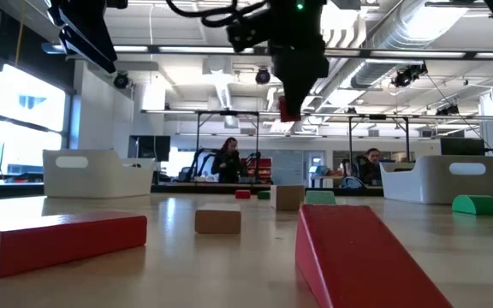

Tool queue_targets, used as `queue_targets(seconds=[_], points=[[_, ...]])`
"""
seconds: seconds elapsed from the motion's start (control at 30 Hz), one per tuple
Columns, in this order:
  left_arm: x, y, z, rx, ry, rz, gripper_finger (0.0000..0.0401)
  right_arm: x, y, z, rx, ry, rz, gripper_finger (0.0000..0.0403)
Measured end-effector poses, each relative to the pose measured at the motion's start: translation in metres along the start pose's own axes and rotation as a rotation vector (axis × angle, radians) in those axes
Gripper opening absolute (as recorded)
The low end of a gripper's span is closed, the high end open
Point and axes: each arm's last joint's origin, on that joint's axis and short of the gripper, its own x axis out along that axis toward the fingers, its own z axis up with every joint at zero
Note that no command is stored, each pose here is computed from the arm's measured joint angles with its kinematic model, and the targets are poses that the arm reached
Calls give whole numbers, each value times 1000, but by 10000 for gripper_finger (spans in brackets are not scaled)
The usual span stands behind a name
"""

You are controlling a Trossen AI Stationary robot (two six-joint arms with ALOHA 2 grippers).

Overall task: Sort & place blocks by color
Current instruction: Put the red block in the gray bin

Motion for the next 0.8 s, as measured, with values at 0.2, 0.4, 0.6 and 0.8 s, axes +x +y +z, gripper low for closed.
queue_targets(seconds=[0.2, 0.4, 0.6, 0.8], points=[[0, 0, 0, 0, 0, 0, 180, 18, 1, -33, 40, 64, -108, 106], [0, 0, 0, -1, -3, -1, 180, 27, -19, -78, 203, 87, -142, 106], [0, 0, 1, -2, -13, 12, 180, 27, -42, -120, 376, 46, -141, 106], [0, 0, 1, -1, -14, 14, 180, 28, -65, -158, 593, 2, -169, 106]])
